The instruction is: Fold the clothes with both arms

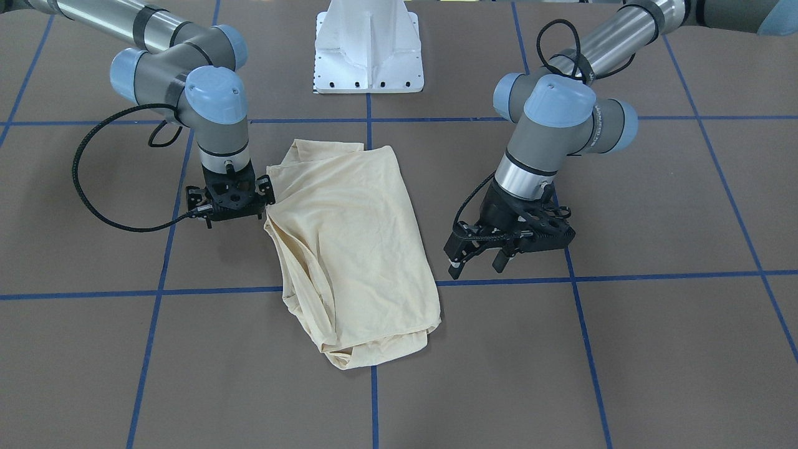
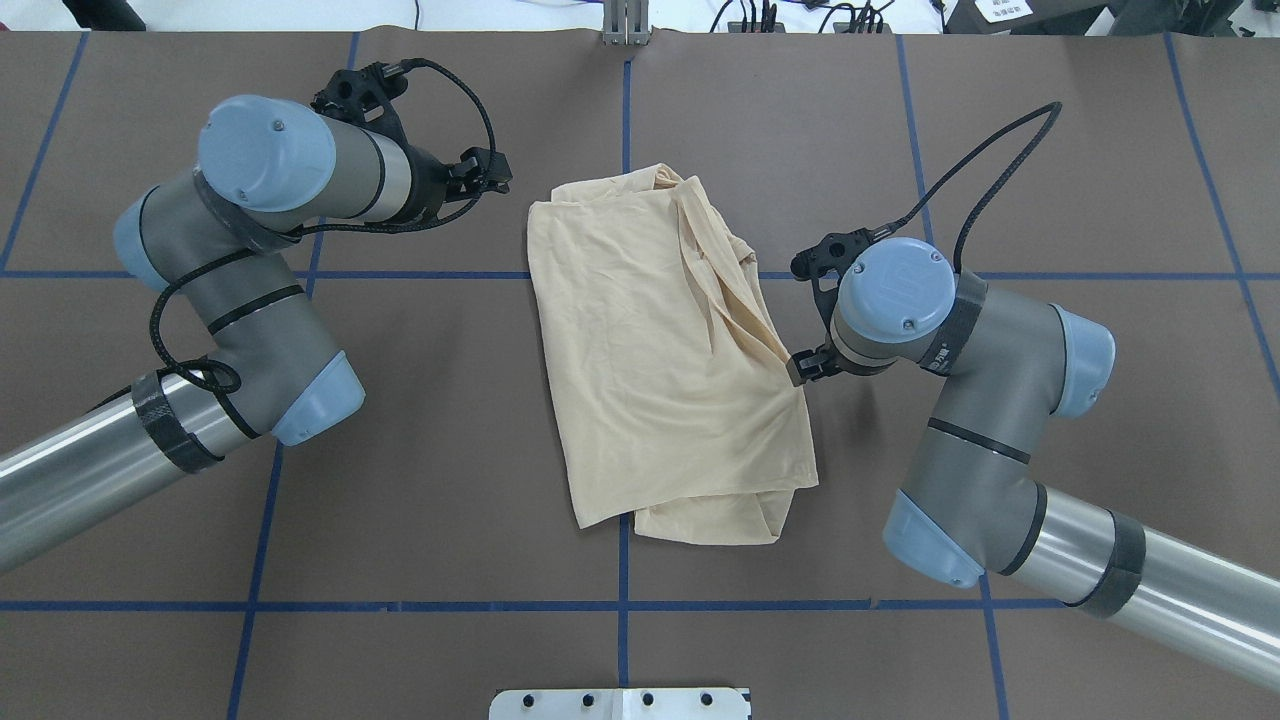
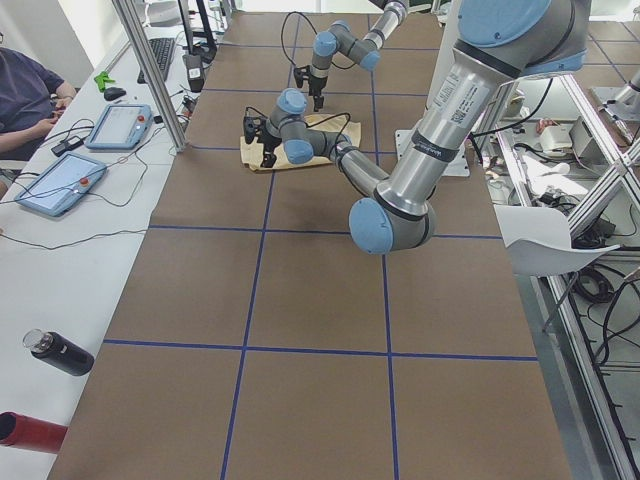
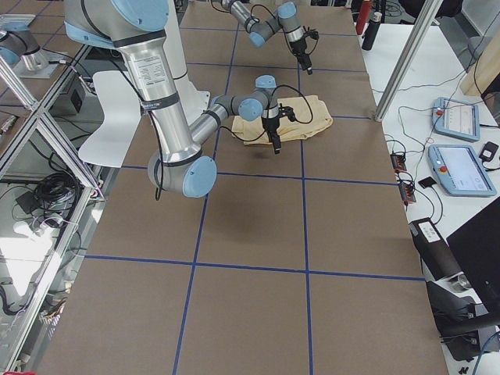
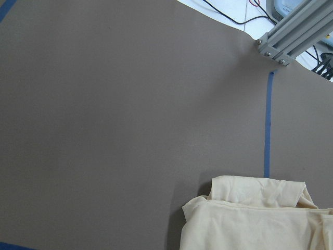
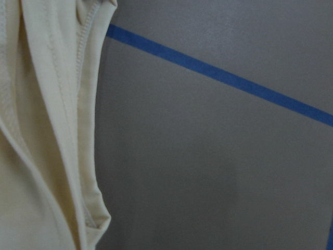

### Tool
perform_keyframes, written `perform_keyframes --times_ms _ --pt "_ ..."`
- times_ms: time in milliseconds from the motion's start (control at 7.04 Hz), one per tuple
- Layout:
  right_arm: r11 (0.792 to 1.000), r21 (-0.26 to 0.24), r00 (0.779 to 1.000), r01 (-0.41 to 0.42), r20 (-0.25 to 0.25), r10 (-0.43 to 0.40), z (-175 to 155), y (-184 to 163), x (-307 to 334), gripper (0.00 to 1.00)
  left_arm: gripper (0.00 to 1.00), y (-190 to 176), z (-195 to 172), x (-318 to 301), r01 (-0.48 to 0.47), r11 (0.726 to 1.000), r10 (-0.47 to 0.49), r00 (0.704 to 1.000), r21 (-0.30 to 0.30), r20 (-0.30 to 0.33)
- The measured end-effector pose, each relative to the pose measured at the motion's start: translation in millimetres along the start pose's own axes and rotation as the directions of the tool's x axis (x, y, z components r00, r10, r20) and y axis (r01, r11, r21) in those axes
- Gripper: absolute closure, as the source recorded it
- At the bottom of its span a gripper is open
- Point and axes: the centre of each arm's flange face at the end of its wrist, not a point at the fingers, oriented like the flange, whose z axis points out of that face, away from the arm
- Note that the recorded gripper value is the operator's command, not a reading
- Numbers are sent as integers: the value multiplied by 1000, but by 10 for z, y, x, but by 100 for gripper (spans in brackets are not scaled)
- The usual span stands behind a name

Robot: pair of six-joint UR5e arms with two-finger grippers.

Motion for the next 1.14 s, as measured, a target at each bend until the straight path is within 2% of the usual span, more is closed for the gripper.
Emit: perform_keyframes --times_ms 142,426,710,853,1137 --pt "1000 26 1000 -10 15 10 -134 -153 -42 0 0 0 4 -7 0 1000 0 1000 0 1" --pt "994 104 998 -24 68 17 -398 -702 -405 0 0 1 8 -13 1 1000 0 1000 -1 2" --pt "983 179 994 -32 108 12 -196 -1228 -728 0 0 -5 21 -29 1 1000 -1 1000 -2 4" --pt "980 194 995 -32 100 13 -95 -1353 -791 0 0 -10 42 -49 2 1000 -2 1000 -2 5" --pt "982 188 997 -23 78 8 60 -1433 -864 0 0 -17 104 -100 6 1000 -6 1000 -4 9"
